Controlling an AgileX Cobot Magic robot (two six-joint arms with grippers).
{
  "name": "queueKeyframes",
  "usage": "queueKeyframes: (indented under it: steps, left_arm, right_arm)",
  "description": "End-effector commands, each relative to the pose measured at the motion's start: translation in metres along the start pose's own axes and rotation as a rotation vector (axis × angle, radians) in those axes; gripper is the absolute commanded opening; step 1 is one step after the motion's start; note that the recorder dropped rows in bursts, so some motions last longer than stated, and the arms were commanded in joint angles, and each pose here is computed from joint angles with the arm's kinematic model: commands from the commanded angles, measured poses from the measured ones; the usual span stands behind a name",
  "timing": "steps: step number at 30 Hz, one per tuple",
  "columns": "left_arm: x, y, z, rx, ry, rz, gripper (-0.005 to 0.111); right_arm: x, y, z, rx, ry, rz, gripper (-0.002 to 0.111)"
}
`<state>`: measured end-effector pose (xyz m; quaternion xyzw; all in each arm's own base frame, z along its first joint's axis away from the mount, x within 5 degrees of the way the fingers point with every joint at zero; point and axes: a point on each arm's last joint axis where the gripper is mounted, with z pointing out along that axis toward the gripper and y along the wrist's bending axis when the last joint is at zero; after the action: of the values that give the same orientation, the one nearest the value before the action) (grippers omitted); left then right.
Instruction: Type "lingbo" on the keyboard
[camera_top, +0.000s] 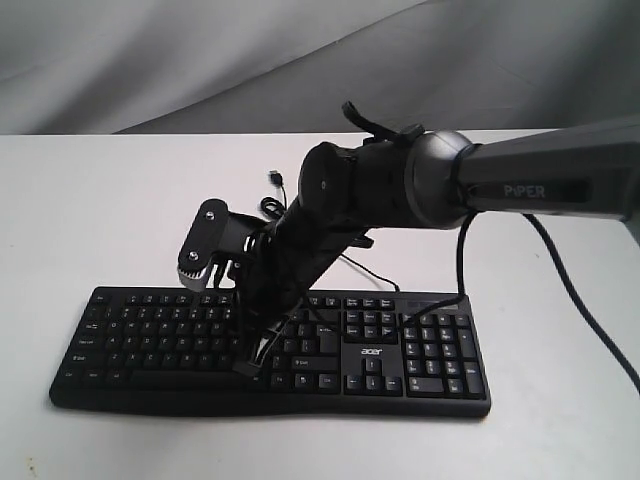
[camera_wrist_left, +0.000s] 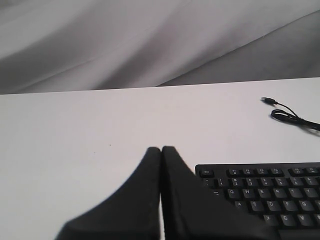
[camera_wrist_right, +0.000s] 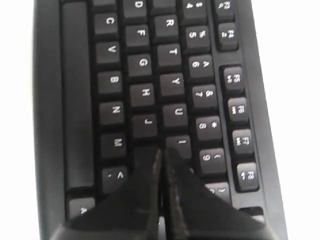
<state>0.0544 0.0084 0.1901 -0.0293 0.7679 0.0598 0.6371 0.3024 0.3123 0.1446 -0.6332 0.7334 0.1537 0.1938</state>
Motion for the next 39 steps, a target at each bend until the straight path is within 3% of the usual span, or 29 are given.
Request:
queueKeyframes:
  steps: [1,8,39]
  left_arm:
    - [0.001,0.000,0.000,0.001,-0.006,-0.006,0.001]
    - [0.001,0.000,0.000,0.001,-0.006,-0.006,0.001]
    - [0.001,0.000,0.000,0.001,-0.006,-0.006,0.001]
  right_arm:
    - [-0.005,0.000,-0.001,0.032,-0.037,-0.009,0.000]
    - [-0.002,-0.005,0.018,0.062,-0.072,0.011,0.000]
    - [0.002,-0.006,0.025,0.050,-0.064,0.028,0.000]
